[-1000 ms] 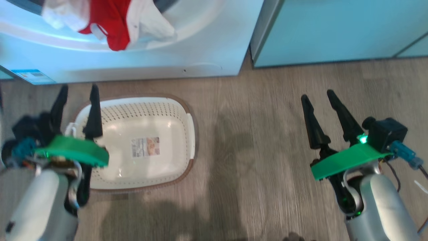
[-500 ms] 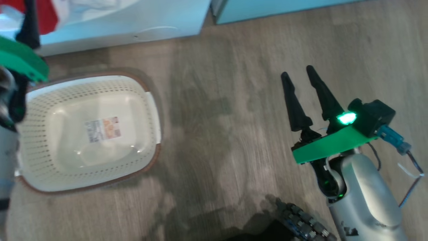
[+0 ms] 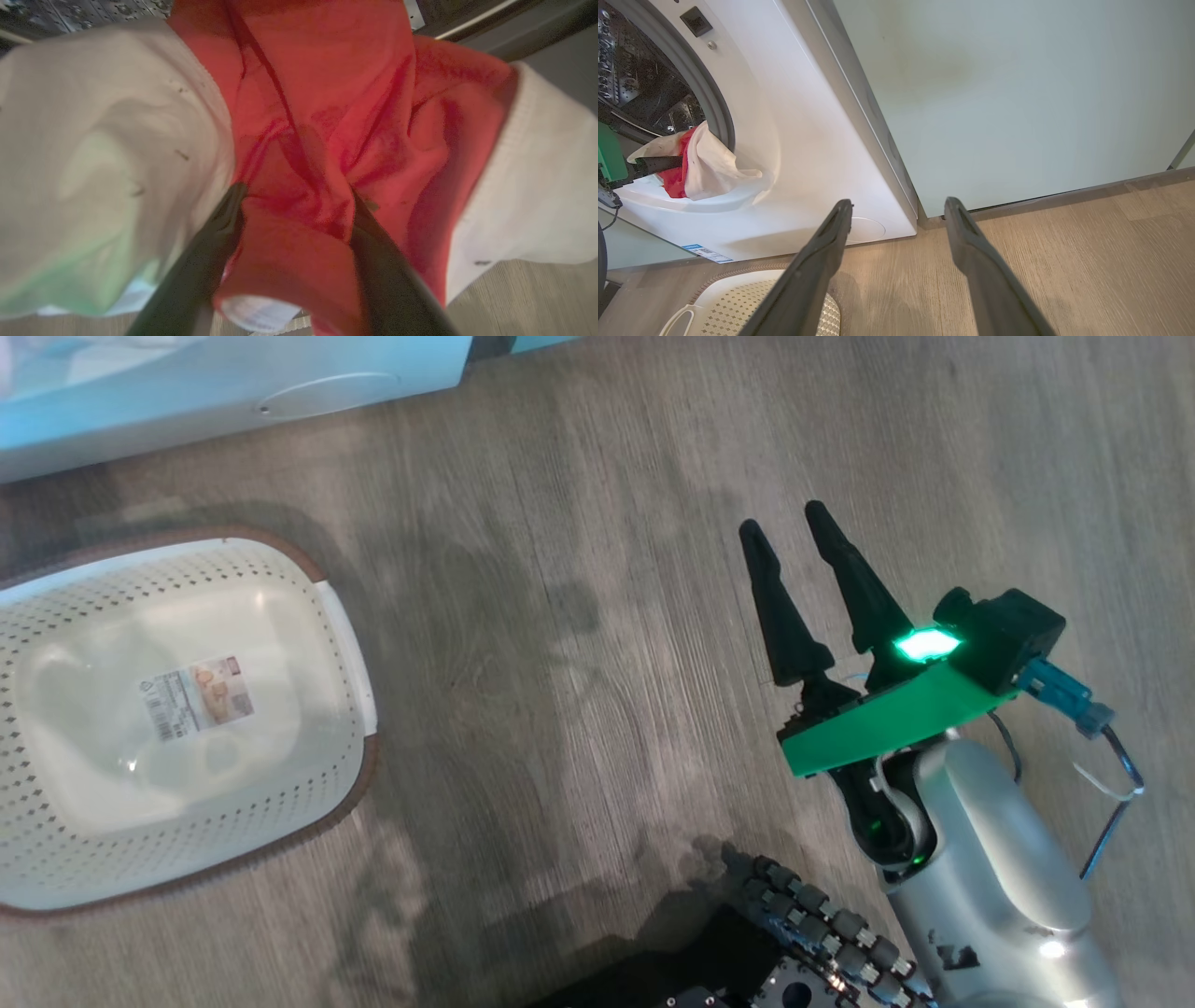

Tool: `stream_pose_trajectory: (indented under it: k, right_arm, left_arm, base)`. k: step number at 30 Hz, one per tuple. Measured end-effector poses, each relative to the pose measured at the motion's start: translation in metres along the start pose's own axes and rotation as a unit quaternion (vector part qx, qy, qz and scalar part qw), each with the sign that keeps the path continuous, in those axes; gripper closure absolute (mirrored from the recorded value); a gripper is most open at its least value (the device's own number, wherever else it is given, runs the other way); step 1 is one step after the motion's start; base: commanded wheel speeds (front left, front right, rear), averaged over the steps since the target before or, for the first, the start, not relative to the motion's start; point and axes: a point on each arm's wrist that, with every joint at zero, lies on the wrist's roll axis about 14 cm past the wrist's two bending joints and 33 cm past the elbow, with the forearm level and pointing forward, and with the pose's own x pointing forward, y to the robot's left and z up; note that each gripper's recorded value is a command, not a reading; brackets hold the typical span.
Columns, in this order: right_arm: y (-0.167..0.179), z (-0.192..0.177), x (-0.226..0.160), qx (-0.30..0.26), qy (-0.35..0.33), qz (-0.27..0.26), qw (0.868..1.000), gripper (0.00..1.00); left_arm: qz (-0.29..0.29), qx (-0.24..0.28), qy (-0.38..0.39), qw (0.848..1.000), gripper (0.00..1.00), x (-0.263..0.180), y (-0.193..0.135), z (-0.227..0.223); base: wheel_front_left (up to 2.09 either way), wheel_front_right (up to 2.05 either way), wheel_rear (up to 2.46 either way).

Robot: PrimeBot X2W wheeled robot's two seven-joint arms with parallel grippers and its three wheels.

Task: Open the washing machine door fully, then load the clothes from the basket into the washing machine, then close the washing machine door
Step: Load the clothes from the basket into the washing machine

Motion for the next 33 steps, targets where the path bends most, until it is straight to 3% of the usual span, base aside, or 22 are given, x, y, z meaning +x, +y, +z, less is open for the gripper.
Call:
stream_pose_trajectory:
  k: [4,5,6,7,18,26,33]
  right_arm:
    - [0.0,0.002,0.0,0.008,-0.003,0.0,1.0,0.0]
    - [0.0,0.003,-0.001,0.009,-0.004,-0.001,1.0,0.0]
    - [-0.001,0.004,-0.001,0.01,-0.005,-0.002,1.0,0.0]
    - [-0.001,0.005,-0.002,0.012,-0.006,-0.004,1.0,0.0]
    - [-0.01,0.006,-0.006,0.024,-0.007,-0.019,1.0,0.0]
    - [-0.018,0.007,-0.005,0.022,-0.006,-0.029,0.999,0.0]
    - [-0.027,-0.001,-0.008,0.022,0.006,-0.045,0.999,0.0]
  left_arm:
    - [-0.001,0.001,0.052,0.999,0.0,0.005,0.0,-0.003]
    - [-0.002,-0.001,0.065,0.998,0.09,0.006,0.0,-0.003]
    - [0.0,-0.004,0.074,0.997,0.9,0.006,0.0,-0.003]
    - [0.001,-0.006,0.083,0.997,1.0,0.007,0.0,-0.003]
    - [0.01,0.015,0.081,0.997,1.0,0.017,-0.004,0.013]
    - [0.018,0.022,-0.048,0.998,1.0,0.034,-0.012,0.085]
    - [0.029,0.049,-0.178,0.982,1.0,0.048,-0.013,0.141]
  base:
    - [0.0,0.0,0.0]
    - [0.0,0.0,0.0]
    - [0.0,0.0,0.0]
    - [0.0,0.0,0.0]
    - [0.0,0.0,0.0]
    - [0.0,0.0,0.0]
    - [0.0,0.0,0.0]
